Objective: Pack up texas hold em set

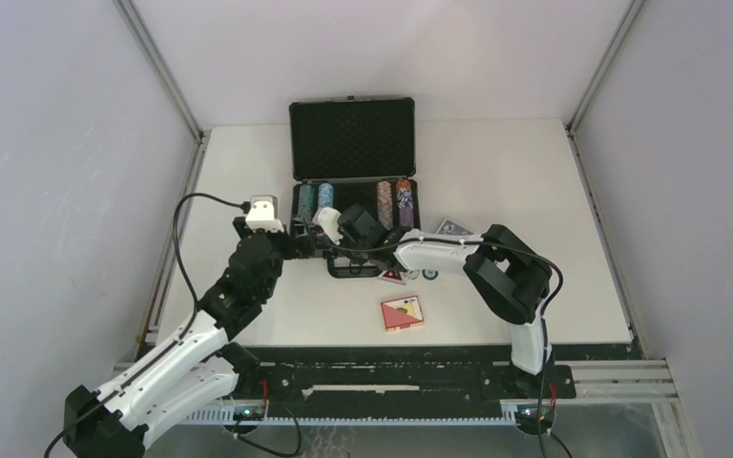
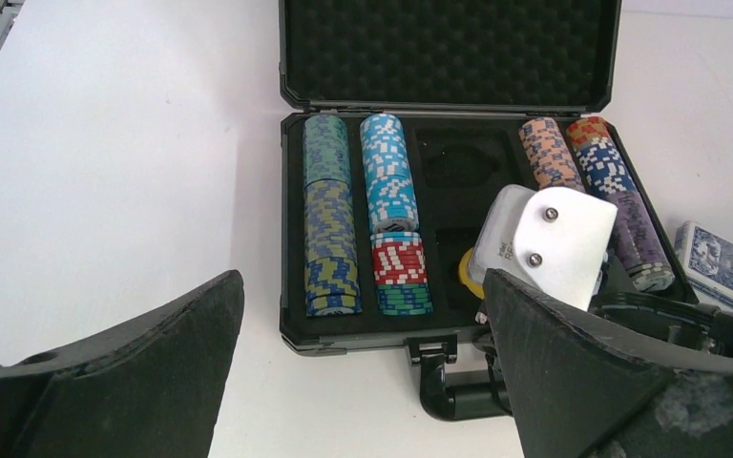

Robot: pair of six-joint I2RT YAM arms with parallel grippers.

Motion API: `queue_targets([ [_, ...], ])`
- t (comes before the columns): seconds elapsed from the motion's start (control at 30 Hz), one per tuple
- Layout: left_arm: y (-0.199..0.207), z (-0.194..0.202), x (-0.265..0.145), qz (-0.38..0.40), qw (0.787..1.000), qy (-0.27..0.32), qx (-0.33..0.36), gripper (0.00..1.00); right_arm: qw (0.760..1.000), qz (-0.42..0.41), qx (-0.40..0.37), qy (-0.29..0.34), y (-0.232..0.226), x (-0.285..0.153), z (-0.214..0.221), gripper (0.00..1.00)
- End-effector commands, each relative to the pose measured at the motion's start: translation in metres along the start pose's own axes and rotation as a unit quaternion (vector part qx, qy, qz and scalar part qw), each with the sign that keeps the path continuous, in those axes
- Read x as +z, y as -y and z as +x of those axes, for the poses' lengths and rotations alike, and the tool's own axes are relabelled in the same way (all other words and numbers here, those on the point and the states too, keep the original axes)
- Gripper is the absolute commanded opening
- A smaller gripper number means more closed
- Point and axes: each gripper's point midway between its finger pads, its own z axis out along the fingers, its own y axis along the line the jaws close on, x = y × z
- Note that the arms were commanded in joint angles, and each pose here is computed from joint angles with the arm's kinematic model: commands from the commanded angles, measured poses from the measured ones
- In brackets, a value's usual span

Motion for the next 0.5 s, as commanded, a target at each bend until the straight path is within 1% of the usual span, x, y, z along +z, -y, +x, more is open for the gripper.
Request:
queue_targets([
  [0.0, 0.002, 0.000, 0.000, 0.005, 1.000, 0.007, -0.004, 1.00, 0.984, -0.139, 0.006, -0.110, -0.093, -0.023, 0.062, 0.00],
  [0.2, 0.001, 0.001, 0.001, 0.002, 1.000, 0.007, -0.003, 1.00, 0.987, -0.128, 0.003, -0.102, -0.089, -0.030, 0.054, 0.00],
  [0.33, -0.005, -0.004, -0.001, -0.015, 1.000, 0.017, -0.009, 1.00, 0.995, -0.067, 0.003, -0.076, -0.064, -0.033, 0.043, 0.00],
  [0.4, -0.008, -0.008, -0.002, -0.022, 0.999, 0.026, -0.014, 1.00, 0.997, -0.046, 0.017, -0.060, -0.050, -0.036, 0.034, 0.08],
  [0.43, -0.009, -0.010, -0.003, -0.023, 0.999, 0.029, -0.016, 1.00, 0.998, -0.039, 0.026, -0.050, -0.043, -0.038, 0.028, 0.13],
  [0.47, -0.009, -0.011, -0.004, -0.023, 0.999, 0.032, -0.018, 1.00, 0.998, -0.033, 0.034, -0.039, -0.036, -0.040, 0.023, 0.25],
])
